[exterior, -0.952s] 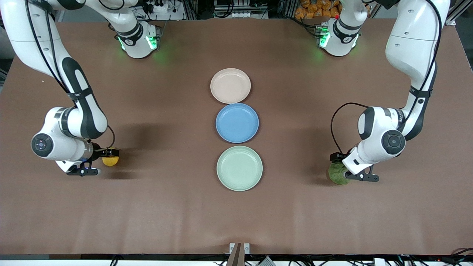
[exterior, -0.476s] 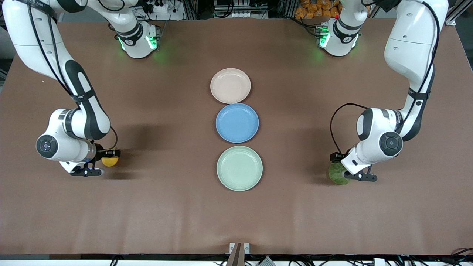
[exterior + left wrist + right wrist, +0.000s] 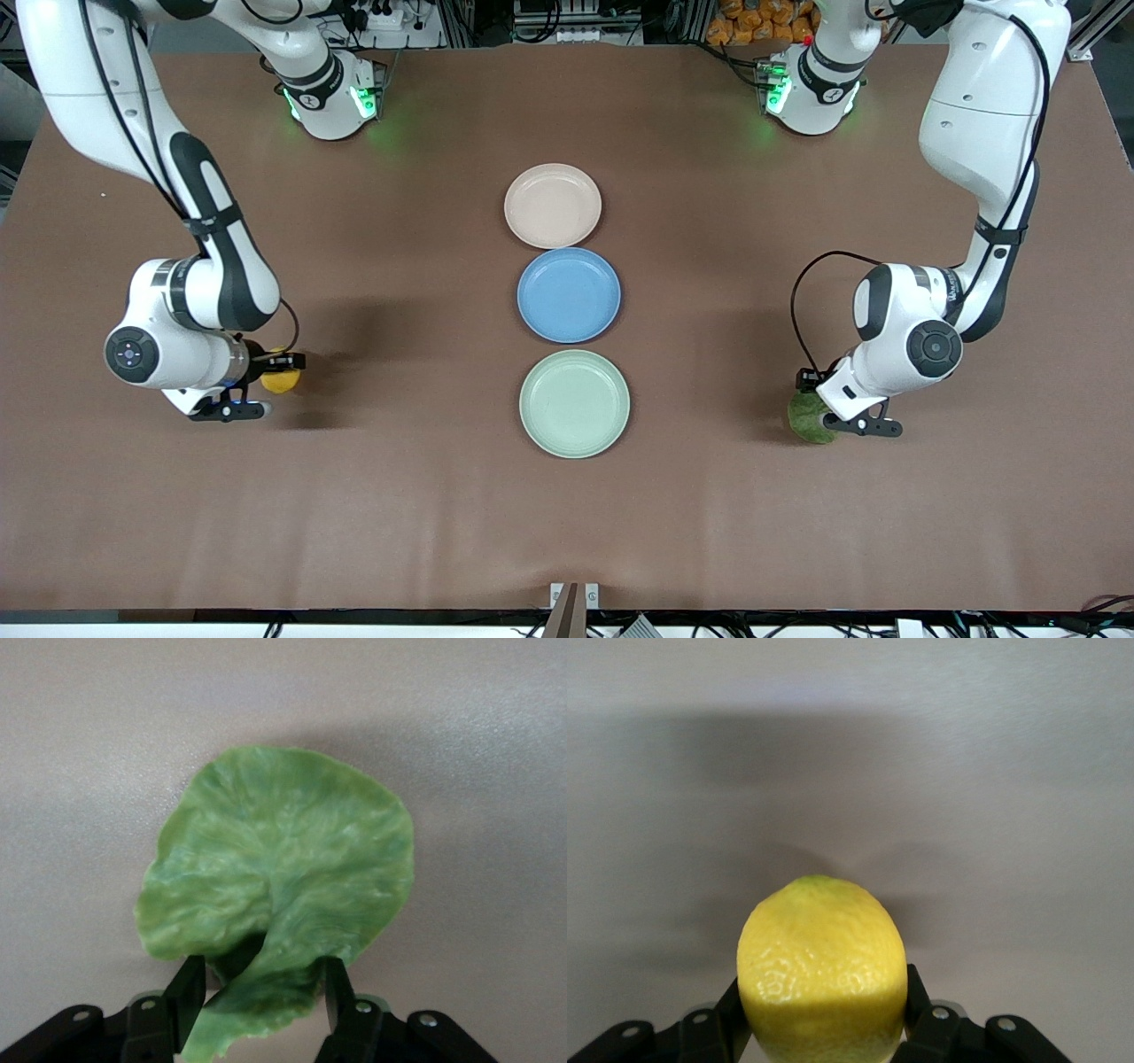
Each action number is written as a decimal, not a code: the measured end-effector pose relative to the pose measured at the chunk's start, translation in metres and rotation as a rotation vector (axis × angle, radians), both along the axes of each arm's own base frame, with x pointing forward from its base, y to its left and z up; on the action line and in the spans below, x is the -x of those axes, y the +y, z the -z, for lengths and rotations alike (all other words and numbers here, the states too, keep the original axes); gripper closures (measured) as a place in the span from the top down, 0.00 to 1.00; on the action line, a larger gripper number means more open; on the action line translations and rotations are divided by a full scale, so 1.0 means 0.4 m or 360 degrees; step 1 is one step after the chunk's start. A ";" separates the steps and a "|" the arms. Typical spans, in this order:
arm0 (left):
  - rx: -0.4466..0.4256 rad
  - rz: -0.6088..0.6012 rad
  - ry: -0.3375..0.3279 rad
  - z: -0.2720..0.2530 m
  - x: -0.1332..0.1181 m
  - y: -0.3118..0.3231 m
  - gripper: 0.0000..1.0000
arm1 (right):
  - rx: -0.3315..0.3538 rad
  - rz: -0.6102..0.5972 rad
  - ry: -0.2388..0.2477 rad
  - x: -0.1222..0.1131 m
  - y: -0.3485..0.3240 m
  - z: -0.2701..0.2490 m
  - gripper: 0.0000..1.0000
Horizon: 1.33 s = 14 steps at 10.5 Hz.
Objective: Place lemon and lettuce in plates
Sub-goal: 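Close the right gripper on the lemon while the left gripper grasps the lettuce, then carry the lemon to the beige plate while the left gripper carries lettuce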
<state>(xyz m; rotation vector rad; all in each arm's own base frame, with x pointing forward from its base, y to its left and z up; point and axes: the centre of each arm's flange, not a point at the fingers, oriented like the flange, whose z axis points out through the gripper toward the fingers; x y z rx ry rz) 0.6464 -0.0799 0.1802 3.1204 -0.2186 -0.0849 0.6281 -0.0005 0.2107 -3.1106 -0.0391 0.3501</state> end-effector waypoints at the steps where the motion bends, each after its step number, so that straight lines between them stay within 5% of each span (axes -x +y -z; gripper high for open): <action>1: 0.0000 0.0000 -0.0001 0.000 -0.001 0.000 0.55 | 0.0012 0.0014 0.0014 0.003 0.047 -0.031 0.68; 5: 0.0003 0.0007 -0.0007 -0.004 -0.003 -0.009 0.03 | 0.0011 0.0089 0.0098 0.063 0.334 -0.173 0.68; 10: 0.0022 0.0059 -0.0130 -0.105 -0.036 -0.081 0.04 | 0.0105 0.0284 0.0014 0.266 0.811 -0.342 0.68; 14: 0.0089 -0.0016 -0.0279 -0.253 -0.014 -0.371 0.04 | 0.0161 0.0405 0.0002 0.453 1.054 -0.367 0.68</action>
